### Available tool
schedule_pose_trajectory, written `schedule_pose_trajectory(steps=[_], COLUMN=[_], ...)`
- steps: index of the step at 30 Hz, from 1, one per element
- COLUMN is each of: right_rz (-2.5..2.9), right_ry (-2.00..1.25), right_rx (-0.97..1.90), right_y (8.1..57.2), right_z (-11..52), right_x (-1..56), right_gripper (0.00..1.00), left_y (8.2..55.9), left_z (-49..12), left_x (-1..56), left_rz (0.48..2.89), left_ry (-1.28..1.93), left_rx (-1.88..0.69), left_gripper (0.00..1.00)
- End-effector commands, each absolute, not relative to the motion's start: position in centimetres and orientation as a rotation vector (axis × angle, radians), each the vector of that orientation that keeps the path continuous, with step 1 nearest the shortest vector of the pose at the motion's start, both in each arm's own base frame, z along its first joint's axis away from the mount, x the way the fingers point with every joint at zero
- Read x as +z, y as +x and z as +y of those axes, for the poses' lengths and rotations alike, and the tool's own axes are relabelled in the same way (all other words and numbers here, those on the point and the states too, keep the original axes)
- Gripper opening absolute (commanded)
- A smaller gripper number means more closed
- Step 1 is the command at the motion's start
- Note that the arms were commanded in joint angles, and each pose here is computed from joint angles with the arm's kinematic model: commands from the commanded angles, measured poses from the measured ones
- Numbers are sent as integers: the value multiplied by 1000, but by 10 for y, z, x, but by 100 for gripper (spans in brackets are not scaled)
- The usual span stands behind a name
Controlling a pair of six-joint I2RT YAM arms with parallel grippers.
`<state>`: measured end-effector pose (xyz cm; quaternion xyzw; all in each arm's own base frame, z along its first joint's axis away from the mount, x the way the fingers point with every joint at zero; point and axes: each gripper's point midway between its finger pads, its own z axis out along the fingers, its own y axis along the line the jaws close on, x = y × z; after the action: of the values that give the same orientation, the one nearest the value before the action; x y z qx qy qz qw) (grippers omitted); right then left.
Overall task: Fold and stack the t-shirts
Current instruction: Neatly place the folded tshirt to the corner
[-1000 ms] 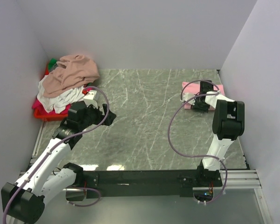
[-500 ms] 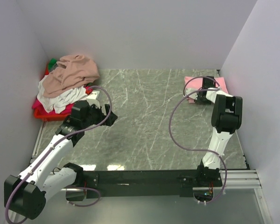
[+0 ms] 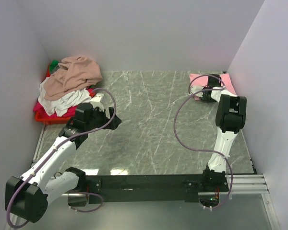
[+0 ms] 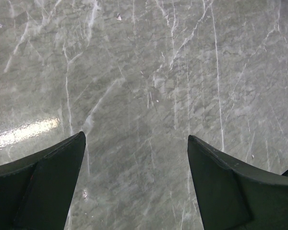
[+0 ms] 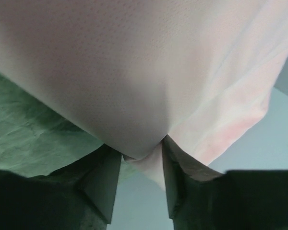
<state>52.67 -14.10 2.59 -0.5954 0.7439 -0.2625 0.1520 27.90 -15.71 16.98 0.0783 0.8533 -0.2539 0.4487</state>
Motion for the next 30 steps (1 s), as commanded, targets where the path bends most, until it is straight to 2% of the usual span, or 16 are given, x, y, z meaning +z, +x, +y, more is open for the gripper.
schedule_pose_trajectory(steps=[1, 4, 6, 11, 14, 20, 30], right_rz=[2111, 2100, 2075, 2009, 2041, 2166, 2238], right_ry=[-1684, -1614, -1534, -1370, -1283, -1328, -1406], right_rx=[-753, -759, -727, -564, -378, -376, -491], right_y=[523, 513, 504, 474, 465, 477, 511], right_z=[-137, -132, -122, -89, -67, -81, -116], right_x=[37, 55, 79, 140, 148, 102, 64], right_gripper=[48, 58, 61, 63, 63, 63, 63], left_y=[287, 287, 288, 289, 288, 275, 273], left_z=[-166, -167, -166, -164, -164, -155, -159], left_x=[198, 207, 216, 236, 239, 244, 225], left_rz=[2018, 1997, 1972, 1920, 1914, 1899, 1910], left_ry=[227, 229, 233, 235, 234, 259, 292], left_rx=[-672, -677, -671, -664, -668, -629, -641], left_gripper=[92, 92, 92, 92, 92, 92, 93])
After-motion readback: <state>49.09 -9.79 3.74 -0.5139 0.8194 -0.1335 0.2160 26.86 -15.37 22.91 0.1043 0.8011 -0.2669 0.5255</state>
